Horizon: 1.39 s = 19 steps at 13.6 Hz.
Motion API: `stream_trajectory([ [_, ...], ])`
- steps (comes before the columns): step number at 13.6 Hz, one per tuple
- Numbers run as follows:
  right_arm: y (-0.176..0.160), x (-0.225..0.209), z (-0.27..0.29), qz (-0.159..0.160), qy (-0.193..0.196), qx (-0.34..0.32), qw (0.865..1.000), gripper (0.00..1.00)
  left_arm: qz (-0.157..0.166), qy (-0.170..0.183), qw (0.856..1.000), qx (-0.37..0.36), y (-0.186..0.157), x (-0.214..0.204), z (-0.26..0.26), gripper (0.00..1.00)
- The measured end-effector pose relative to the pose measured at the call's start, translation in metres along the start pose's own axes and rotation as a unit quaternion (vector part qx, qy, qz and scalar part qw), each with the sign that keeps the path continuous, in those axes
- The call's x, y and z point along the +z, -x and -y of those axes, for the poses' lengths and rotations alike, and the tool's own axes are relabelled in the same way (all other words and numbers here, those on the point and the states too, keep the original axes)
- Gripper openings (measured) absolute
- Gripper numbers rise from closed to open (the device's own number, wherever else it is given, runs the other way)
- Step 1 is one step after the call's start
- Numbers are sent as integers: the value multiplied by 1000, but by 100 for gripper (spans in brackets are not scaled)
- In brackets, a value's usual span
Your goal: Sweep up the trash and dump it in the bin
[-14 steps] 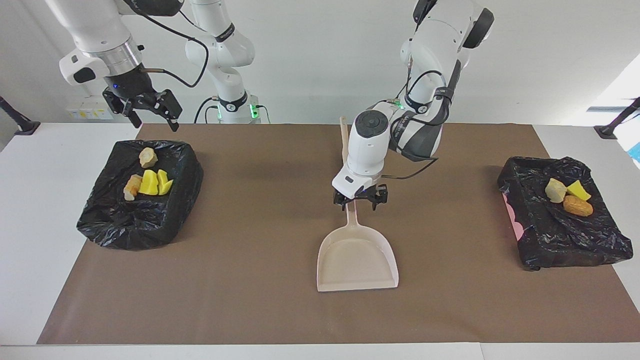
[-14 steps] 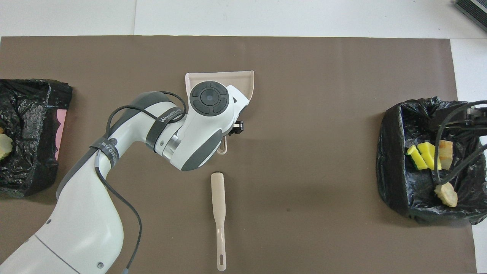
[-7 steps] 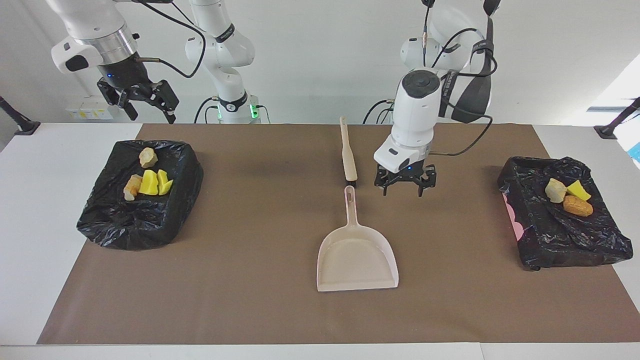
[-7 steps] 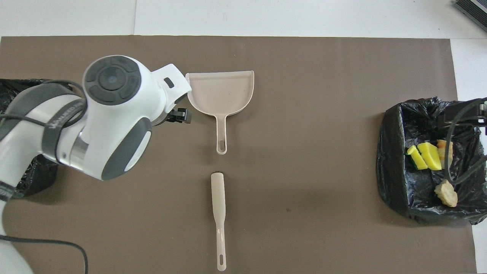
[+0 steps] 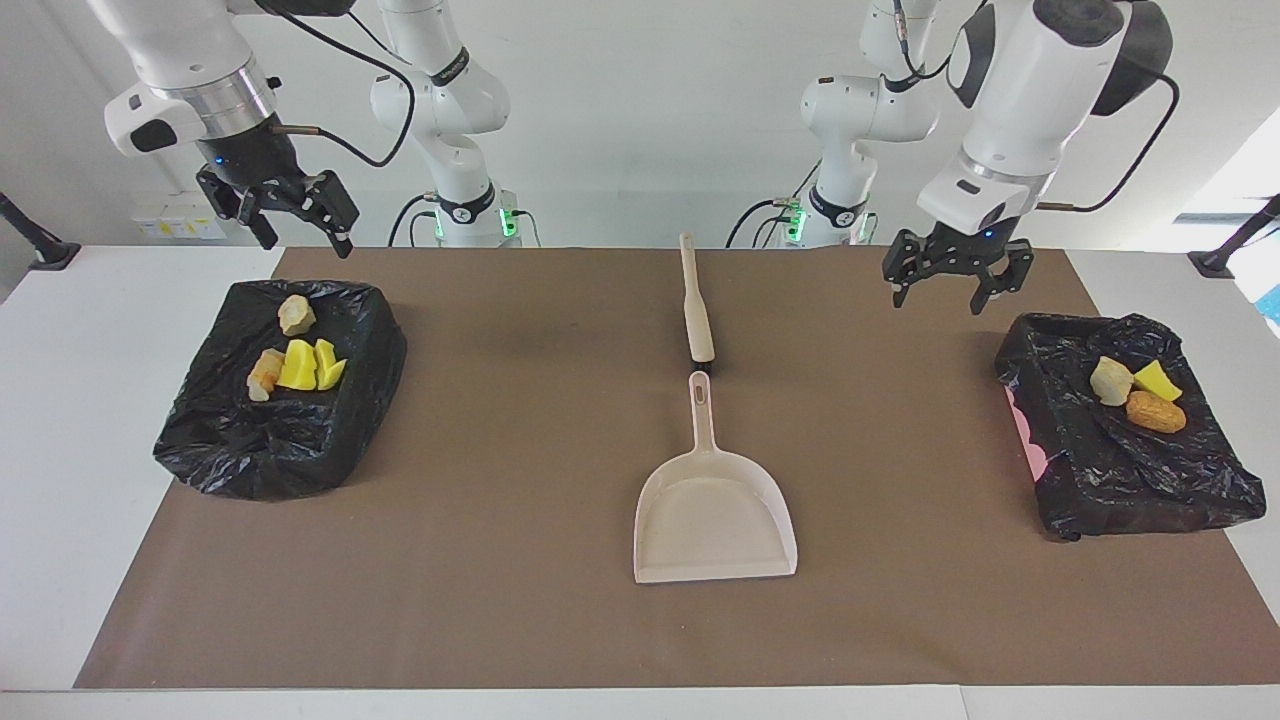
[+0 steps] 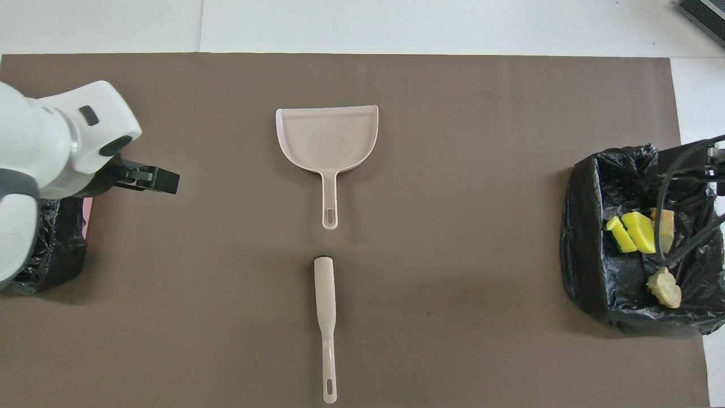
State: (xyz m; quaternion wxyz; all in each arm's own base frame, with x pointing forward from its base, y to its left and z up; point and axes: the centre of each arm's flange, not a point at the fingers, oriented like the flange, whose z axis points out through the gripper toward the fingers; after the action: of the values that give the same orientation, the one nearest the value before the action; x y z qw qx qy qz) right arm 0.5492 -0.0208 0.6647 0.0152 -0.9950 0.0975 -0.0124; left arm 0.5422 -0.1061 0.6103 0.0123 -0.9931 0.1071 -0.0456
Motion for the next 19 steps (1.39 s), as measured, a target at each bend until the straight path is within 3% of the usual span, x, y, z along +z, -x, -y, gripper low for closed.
stream_trajectory([
  [7,0,0,-1,0,0,1,1000,100,14,21,1000,-14,21,-53,46,100],
  [19,0,0,-1,0,0,1,1000,100,26,22,999,-13,14,-62,47,100],
])
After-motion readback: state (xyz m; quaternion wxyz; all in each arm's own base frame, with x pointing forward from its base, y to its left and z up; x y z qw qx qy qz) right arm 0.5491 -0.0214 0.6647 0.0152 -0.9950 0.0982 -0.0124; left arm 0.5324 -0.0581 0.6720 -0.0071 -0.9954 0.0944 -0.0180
